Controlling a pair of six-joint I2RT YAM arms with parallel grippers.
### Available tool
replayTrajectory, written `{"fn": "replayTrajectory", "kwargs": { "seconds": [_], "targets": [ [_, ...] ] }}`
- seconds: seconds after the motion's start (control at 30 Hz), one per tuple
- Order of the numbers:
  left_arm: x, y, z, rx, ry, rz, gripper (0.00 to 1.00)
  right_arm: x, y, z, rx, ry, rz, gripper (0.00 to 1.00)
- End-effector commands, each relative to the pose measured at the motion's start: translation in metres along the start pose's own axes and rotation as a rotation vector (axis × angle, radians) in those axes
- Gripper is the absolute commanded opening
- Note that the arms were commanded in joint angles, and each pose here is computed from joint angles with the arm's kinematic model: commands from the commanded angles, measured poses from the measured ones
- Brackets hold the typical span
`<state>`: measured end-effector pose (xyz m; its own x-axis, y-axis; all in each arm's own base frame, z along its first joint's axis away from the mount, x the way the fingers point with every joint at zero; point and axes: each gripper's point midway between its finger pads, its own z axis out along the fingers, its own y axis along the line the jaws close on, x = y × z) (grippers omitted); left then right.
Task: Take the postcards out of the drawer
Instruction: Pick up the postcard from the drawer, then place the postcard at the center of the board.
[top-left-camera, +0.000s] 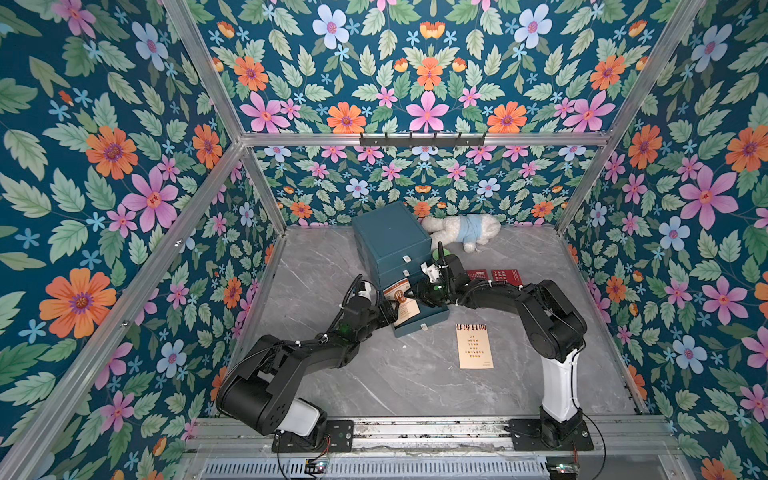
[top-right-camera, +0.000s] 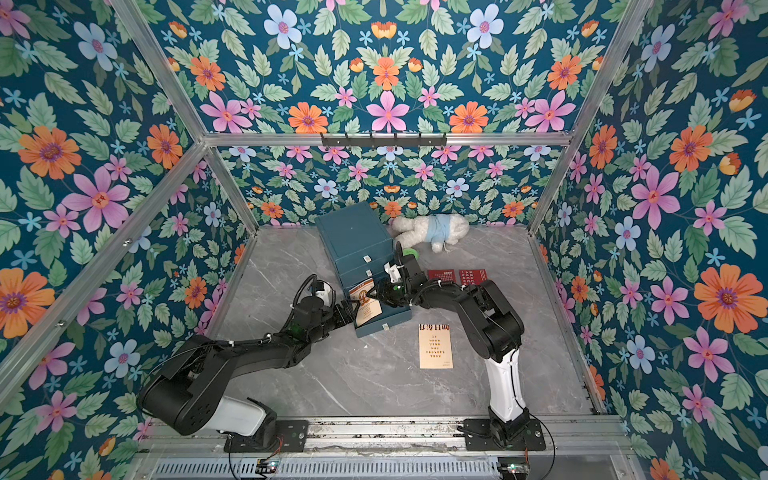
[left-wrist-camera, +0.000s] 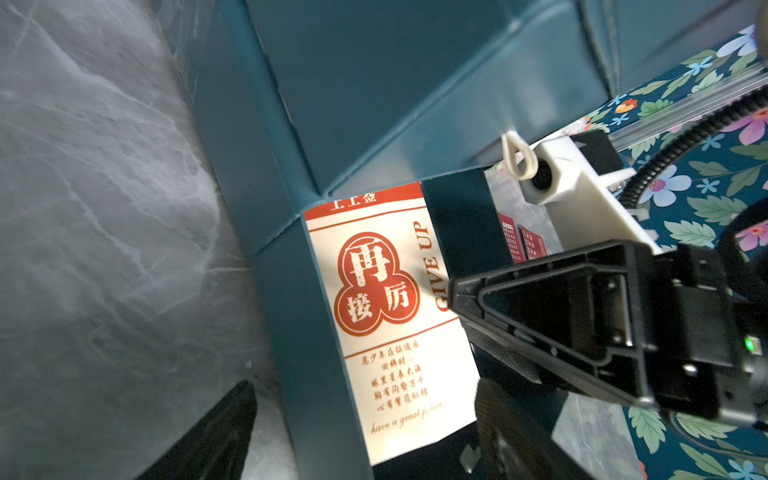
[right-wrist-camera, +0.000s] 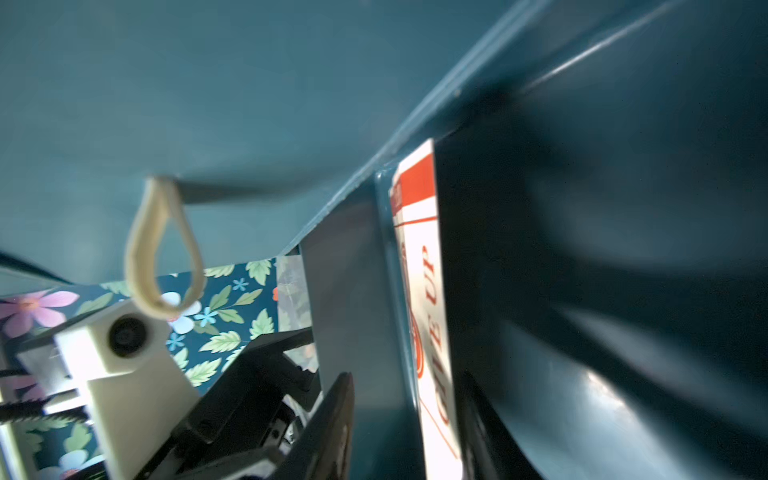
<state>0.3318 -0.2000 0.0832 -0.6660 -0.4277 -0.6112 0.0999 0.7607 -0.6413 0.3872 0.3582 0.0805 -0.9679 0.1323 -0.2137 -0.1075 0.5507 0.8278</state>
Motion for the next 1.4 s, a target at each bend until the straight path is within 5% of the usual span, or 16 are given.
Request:
{"fn": "replayTrajectory", "kwargs": {
  "seconds": [0.0,0.13,0.4,0.93,1.37],
  "targets": [
    [-0.005,-0.002,-0.001,0.009,-0.018,-0.003,0.85,-0.007,0.018,-0.004,-0.070,-0.023,0.002,0.41],
    [-0.005,-0.003,0.000,0.009,-0.021,-0.002,0.85,-0.006,0.017,-0.005,-0.069,-0.025,0.005,0.35],
    [-0.009,0.000,-0.003,-0.015,-0.036,0.002,0.86,-0.007,0.016,-0.005,-0.060,-0.028,0.002,0.00],
    [-0.040,-0.001,-0.021,-0.096,-0.123,0.065,0.88,-0.009,0.047,-0.072,-0.091,-0.103,-0.054,0.00],
    [-0.050,-0.008,-0.024,-0.099,-0.139,0.076,0.89,0.029,0.011,-0.160,0.029,-0.119,-0.038,0.00]
  ]
}}
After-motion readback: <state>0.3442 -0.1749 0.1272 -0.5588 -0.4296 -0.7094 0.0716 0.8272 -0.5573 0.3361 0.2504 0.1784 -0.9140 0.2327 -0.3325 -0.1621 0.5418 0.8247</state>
